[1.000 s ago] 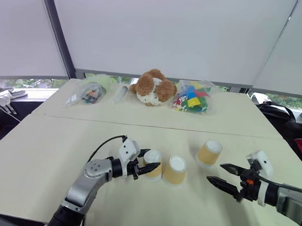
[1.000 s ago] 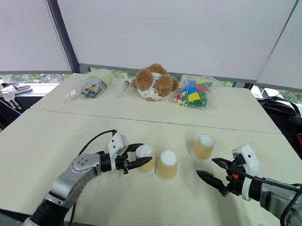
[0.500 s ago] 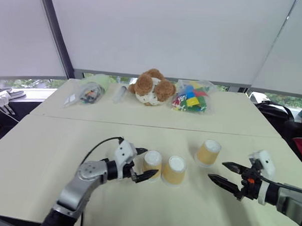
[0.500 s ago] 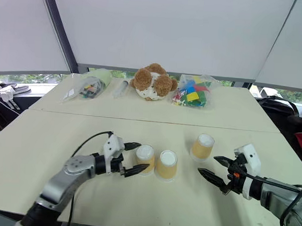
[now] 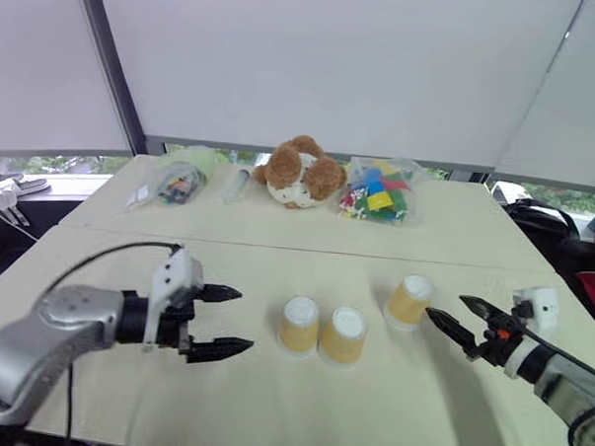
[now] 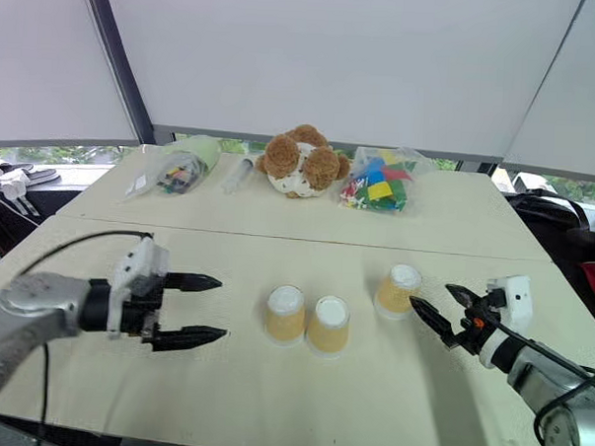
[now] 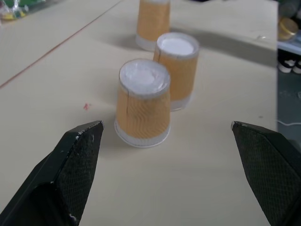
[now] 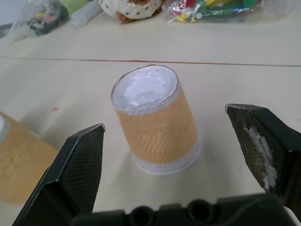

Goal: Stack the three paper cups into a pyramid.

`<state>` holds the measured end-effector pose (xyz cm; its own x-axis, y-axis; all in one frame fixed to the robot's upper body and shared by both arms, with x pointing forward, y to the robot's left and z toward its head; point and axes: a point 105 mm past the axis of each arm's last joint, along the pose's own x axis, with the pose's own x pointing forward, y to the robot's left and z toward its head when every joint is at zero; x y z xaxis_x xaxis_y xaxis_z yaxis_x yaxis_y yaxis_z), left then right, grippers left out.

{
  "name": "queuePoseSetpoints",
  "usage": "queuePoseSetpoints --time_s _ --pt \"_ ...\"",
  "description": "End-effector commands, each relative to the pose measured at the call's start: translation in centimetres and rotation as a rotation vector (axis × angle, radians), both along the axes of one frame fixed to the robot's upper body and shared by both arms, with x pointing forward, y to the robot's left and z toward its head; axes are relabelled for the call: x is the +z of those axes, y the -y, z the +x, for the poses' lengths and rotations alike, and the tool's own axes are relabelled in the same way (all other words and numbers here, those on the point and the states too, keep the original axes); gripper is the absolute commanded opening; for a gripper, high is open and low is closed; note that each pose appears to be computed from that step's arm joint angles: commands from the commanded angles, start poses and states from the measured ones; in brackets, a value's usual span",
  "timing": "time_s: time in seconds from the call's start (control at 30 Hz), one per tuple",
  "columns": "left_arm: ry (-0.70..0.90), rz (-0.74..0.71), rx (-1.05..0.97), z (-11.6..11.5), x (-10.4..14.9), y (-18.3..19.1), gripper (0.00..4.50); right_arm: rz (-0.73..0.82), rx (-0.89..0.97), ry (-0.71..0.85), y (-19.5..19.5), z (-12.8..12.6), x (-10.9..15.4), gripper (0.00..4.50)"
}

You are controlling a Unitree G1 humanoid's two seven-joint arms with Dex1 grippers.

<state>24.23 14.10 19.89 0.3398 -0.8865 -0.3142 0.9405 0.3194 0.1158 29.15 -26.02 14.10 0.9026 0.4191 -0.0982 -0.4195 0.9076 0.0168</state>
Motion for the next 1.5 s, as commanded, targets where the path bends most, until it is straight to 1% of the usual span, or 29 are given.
queuePoseSetpoints --time_s 0.03,0.1,0.37,0.5,0.6,0.67,0.7,0.77,0.8,0.9,1.0,1.07,1.13,1.2,1.3,1.5 --pt "0.018 0.007 -0.036 -0.8 1.7 0.3 4.48 0.001 0.033 0.063 -0.9 1.1 1.0 4.5" --pt "0.03 0.004 -0.027 -0.6 2.0 0.5 4.48 0.001 0.046 0.067 -1.2 1.6 0.9 4.5" --pt "0.025 -0.007 -0.034 -0.9 1.4 1.5 4.48 -0.036 0.06 0.068 -1.4 3.8 0.1 4.5" --pt "0.025 0.008 -0.022 -0.8 0.9 1.3 4.48 -0.018 0.065 0.088 -1.3 4.6 0.4 4.5" --pt "0.018 0.009 -0.011 -0.9 0.6 1.2 4.5 -0.014 0.087 0.097 -1.8 4.8 0.5 3.64" --pt "0.016 0.011 -0.002 -0.8 0.4 1.1 4.5 -0.016 0.102 0.096 -2.1 4.9 0.4 2.79" --pt "0.016 0.011 0.003 -0.8 0.4 1.0 4.5 -0.018 0.106 0.097 -2.1 4.9 0.5 2.43" --pt "0.015 0.012 0.01 -0.7 0.3 0.8 4.5 -0.021 0.114 0.101 -2.2 5.0 0.7 2.43" --pt "0.016 0.007 0.018 -0.6 0.4 0.7 4.5 -0.034 0.128 0.117 -2.4 5.1 1.3 2.43" --pt "0.015 -0.045 0.042 -0.1 1.4 0.1 4.5 -0.092 0.24 0.186 -4.3 5.1 4.8 2.43" --pt "0.023 -0.028 0.054 0.3 1.9 -0.5 4.5 -0.134 0.394 0.246 -7.4 4.5 9.1 2.43" --pt "0.021 -0.004 0.057 0.3 1.7 -0.8 4.5 -0.13 0.503 0.252 -9.4 3.4 11.1 2.43" --pt "0.012 0.012 0.059 0.3 1.4 -0.9 4.5 -0.089 0.594 0.233 -10.9 2.3 12.2 2.43" --pt "0.011 0.032 0.062 0.1 1.0 -1.0 4.5 -0.054 0.718 0.187 -12.6 0.5 12.6 2.43" --pt "0.01 0.028 0.064 -0.1 1.0 -1.0 4.5 -0.083 0.833 0.135 -14.7 -1.3 12.2 2.43" --pt "0.013 0.017 0.067 -0.4 0.8 -0.7 4.5 -0.09 0.852 0.095 -15.4 -1.7 10.9 2.43"
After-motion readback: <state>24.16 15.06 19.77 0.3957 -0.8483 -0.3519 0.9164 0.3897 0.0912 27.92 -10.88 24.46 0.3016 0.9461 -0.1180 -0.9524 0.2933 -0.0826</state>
